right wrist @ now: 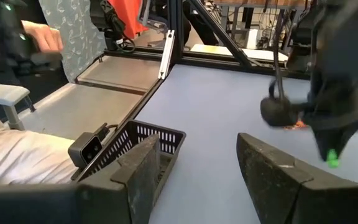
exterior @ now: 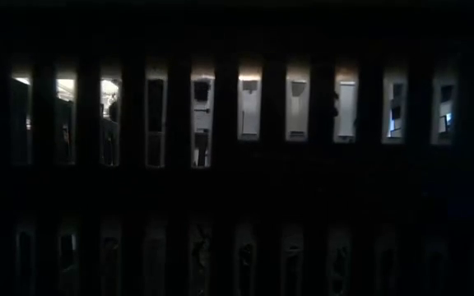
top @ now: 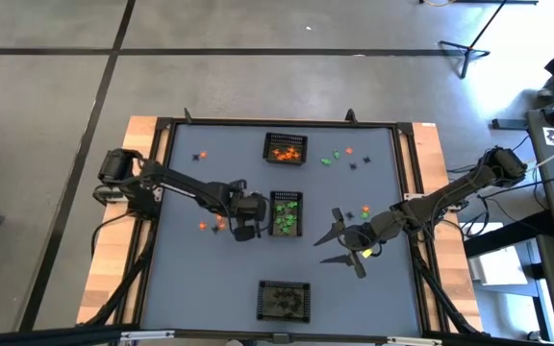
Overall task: Sort Halloween decoration
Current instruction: Put the green skeleton toy into the center black bin
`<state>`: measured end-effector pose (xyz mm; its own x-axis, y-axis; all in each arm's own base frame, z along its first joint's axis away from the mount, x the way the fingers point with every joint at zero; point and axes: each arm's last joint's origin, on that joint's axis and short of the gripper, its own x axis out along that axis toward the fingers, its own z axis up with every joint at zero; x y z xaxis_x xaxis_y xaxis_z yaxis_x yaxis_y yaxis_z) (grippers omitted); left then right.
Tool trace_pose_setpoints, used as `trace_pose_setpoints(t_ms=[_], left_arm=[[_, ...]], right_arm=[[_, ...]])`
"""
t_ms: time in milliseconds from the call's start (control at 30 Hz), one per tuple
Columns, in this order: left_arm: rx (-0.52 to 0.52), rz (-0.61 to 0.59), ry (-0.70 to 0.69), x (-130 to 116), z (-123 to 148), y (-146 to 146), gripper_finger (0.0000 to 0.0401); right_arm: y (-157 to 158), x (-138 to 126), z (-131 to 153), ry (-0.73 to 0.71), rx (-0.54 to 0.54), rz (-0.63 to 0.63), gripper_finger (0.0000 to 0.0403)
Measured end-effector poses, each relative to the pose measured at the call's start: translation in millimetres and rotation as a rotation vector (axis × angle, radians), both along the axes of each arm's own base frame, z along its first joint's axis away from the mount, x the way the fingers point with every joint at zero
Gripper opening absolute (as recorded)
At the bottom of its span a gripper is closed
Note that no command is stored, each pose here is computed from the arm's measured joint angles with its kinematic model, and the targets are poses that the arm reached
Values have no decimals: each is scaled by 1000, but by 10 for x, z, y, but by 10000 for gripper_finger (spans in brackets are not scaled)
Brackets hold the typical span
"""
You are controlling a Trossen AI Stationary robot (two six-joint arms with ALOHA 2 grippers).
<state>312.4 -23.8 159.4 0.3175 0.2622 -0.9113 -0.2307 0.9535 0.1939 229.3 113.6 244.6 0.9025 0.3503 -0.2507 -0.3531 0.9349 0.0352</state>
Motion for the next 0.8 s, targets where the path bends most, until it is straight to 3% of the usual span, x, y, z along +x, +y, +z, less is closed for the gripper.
trace_pose_setpoints(t_ms=[233, 367, 567, 800], left_arm=[[19, -26, -291, 125, 499, -131, 7], [2, -119, -500, 267, 666, -251, 12], [-35, -160, -617, 467, 577, -278, 28], [-90, -135, -556, 578, 298, -169, 89]], right_arm=[[-2, -3, -15, 21, 11, -6, 214], [-6, -4, -21, 32, 20, -23, 214], [-12, -1, -20, 31, 23, -45, 214], [-18, 1, -21, 28, 18, -68, 214]])
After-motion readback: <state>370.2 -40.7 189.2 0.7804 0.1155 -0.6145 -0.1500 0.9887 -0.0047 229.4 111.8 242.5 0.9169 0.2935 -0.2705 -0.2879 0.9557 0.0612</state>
